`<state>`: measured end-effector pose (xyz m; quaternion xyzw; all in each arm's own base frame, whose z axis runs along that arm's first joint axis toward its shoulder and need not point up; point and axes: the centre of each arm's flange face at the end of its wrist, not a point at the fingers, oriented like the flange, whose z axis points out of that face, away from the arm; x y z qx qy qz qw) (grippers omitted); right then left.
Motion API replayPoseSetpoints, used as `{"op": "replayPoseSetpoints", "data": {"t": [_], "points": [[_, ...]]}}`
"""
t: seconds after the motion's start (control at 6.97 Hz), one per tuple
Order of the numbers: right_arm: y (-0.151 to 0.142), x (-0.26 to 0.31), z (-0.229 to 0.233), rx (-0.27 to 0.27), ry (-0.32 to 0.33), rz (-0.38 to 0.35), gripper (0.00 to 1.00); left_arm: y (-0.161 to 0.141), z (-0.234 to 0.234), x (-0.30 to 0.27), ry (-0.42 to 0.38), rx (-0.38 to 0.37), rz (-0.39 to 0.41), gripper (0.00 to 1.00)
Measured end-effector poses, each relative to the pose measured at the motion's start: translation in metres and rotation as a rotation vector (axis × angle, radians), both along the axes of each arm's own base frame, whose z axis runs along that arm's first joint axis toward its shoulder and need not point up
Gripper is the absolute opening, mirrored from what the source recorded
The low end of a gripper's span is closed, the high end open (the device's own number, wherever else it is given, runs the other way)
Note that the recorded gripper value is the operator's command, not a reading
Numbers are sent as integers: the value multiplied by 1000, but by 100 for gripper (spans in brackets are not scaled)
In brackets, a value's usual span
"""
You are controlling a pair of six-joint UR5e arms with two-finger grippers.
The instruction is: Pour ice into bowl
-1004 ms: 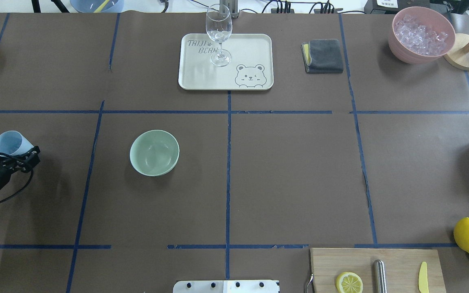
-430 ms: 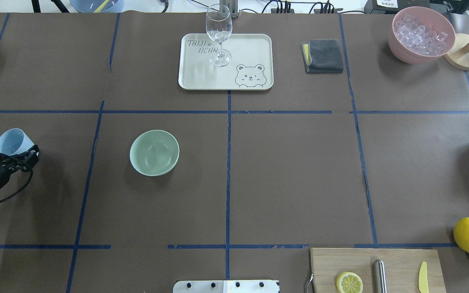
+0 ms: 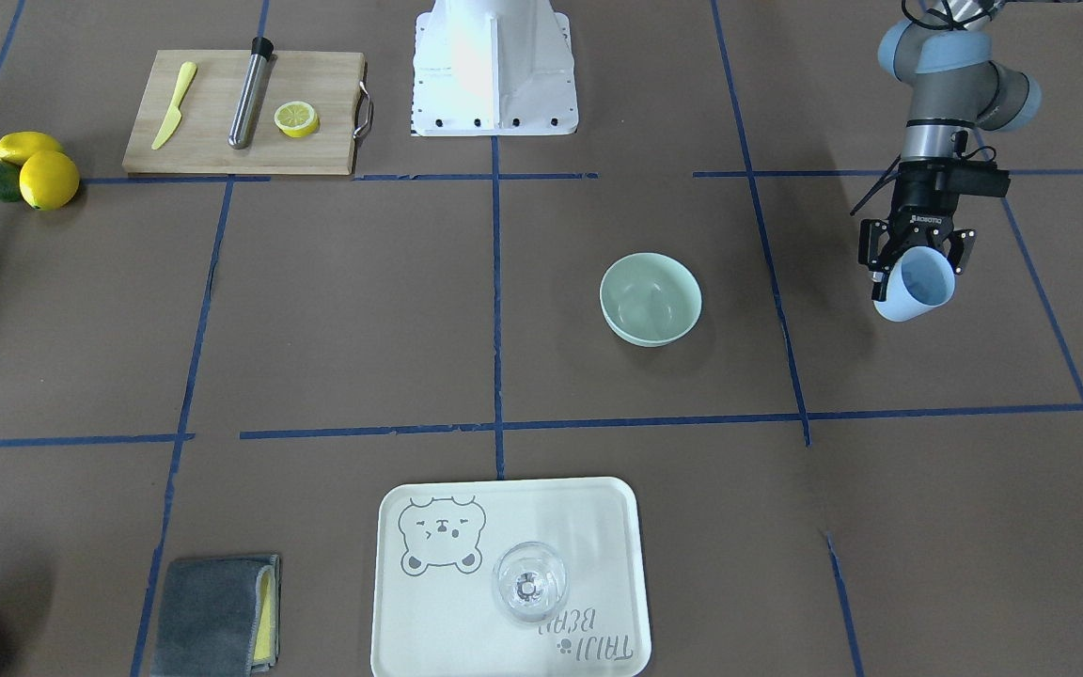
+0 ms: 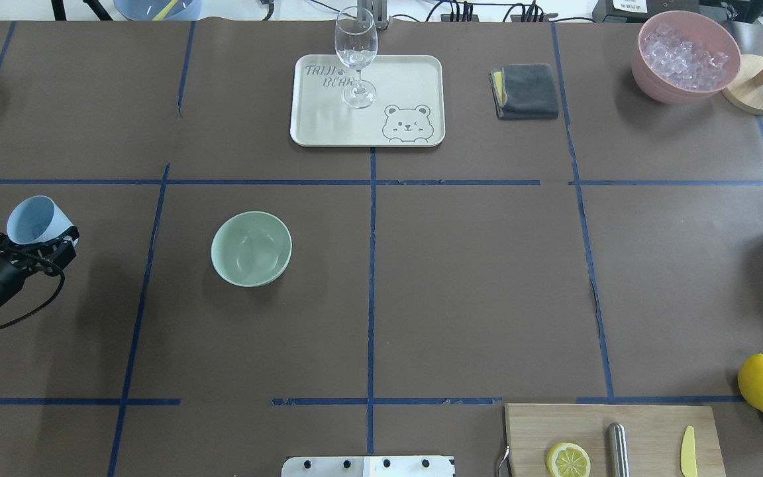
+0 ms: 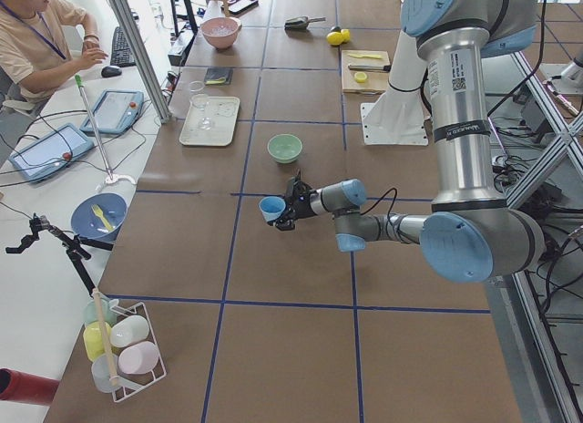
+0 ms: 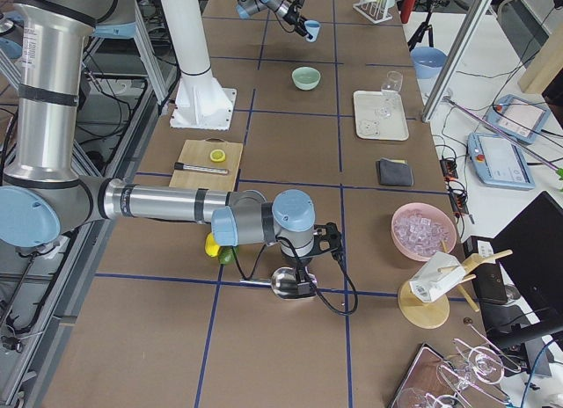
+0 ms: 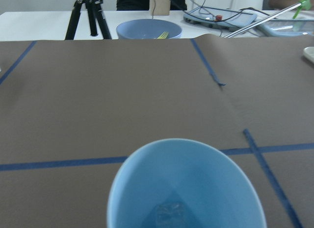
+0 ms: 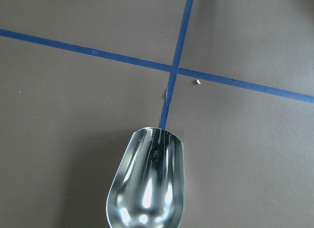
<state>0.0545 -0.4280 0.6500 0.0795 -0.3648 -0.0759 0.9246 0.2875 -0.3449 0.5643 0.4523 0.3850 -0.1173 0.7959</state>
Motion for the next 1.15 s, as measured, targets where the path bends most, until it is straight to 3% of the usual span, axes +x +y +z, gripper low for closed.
{"op": "replayPoseSetpoints", "data": {"t": [0.57, 1.15], "points": [[0, 0, 2, -3, 3, 0, 100, 1, -35, 9, -51, 98, 80, 0], [0, 0, 1, -1, 3, 0, 100, -12, -57, 33, -291, 243, 83, 0]]}}
